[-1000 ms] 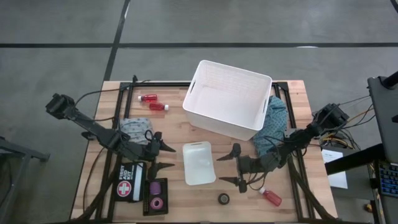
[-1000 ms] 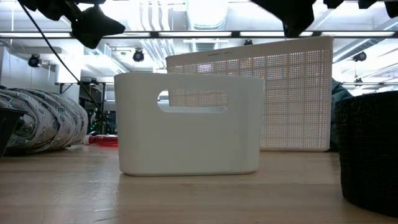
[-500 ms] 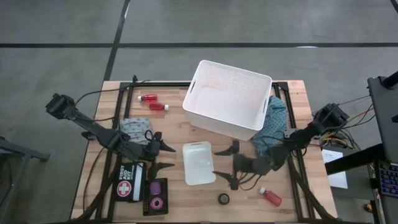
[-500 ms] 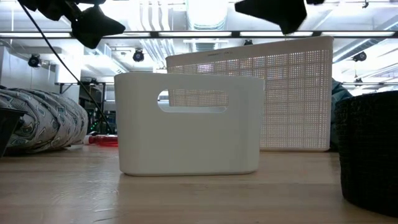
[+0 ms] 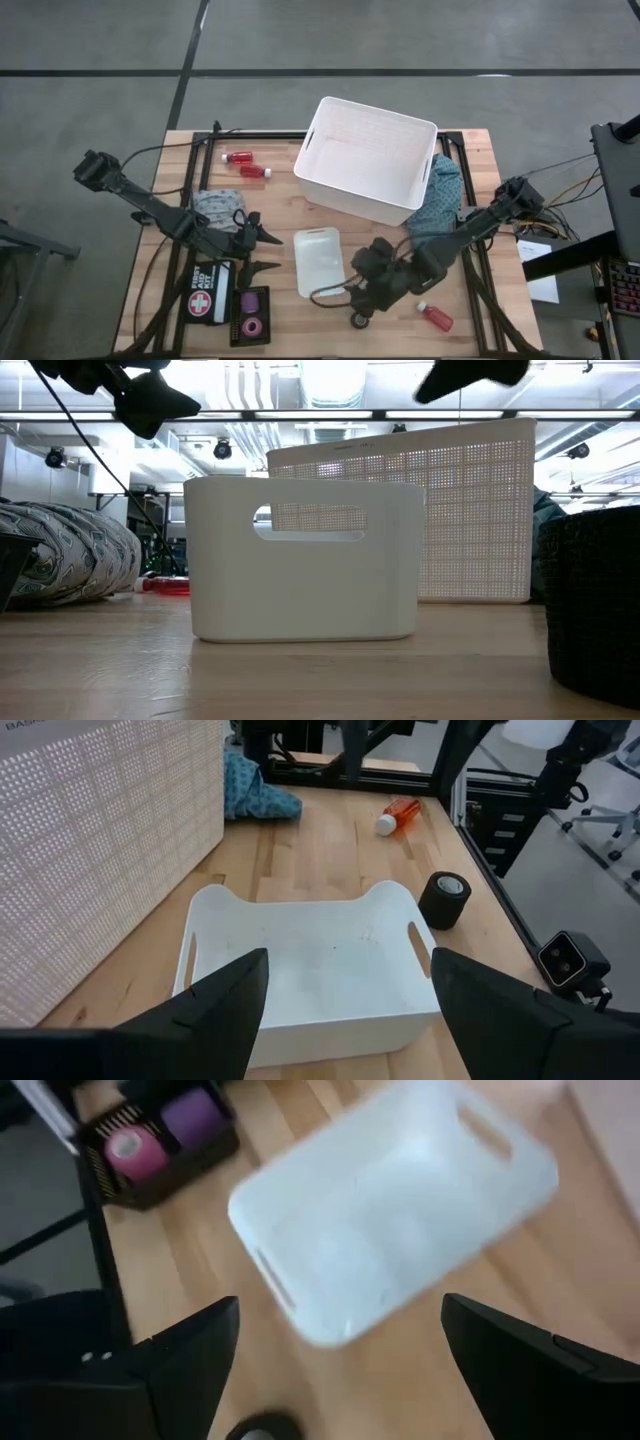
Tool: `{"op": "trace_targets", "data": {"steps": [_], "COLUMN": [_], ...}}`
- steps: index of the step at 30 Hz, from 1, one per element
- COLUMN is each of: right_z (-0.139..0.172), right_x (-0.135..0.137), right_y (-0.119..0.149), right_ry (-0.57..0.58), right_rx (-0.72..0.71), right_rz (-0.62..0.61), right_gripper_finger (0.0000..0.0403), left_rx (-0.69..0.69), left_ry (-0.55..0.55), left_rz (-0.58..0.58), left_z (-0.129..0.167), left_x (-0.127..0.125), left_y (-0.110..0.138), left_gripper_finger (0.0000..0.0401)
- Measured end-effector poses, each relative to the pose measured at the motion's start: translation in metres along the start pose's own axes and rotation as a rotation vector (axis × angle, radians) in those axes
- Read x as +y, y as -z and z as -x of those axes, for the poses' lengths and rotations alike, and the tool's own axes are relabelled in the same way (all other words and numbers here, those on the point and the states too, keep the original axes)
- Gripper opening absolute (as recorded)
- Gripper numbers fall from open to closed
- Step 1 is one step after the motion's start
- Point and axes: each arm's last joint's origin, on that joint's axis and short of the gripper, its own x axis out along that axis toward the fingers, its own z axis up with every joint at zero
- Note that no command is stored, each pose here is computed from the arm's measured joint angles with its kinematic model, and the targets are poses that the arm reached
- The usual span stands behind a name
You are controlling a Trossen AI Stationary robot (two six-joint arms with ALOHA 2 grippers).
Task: Pick & Place Medicine items
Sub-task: Put the black bandage into the black bin
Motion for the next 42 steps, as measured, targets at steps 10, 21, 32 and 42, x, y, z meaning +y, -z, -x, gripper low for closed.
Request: {"op": "trace_targets", "data": {"steps": [10,21,32,42], "right_z": [-0.007,-0.043,-0.072,-0.078], "right_x": [0.034,0.076,0.086,0.087], "right_y": [0.001,0.042,0.061,0.061], "right_ry": [0.138,0.31,0.423,0.401], "right_rx": [0.313,0.467,0.486,0.431], "right_rz": [-0.222,-0.309,-0.263,-0.263], "right_gripper_finger": [0.0341,0.0341,0.0341,0.0341], "left_rx": [0.011,0.036,0.04,0.04], "left_ry": [-0.003,-0.011,-0.012,-0.012], "left_rz": [-0.004,-0.013,-0.015,-0.018], "left_z": [0.0,0.0,0.0,0.0], "left_x": [0.0,0.001,0.001,0.001], "left_y": [0.001,0.004,0.004,0.004], "left_gripper_finger": [0.0287,0.0287,0.0287,0.0286]}}
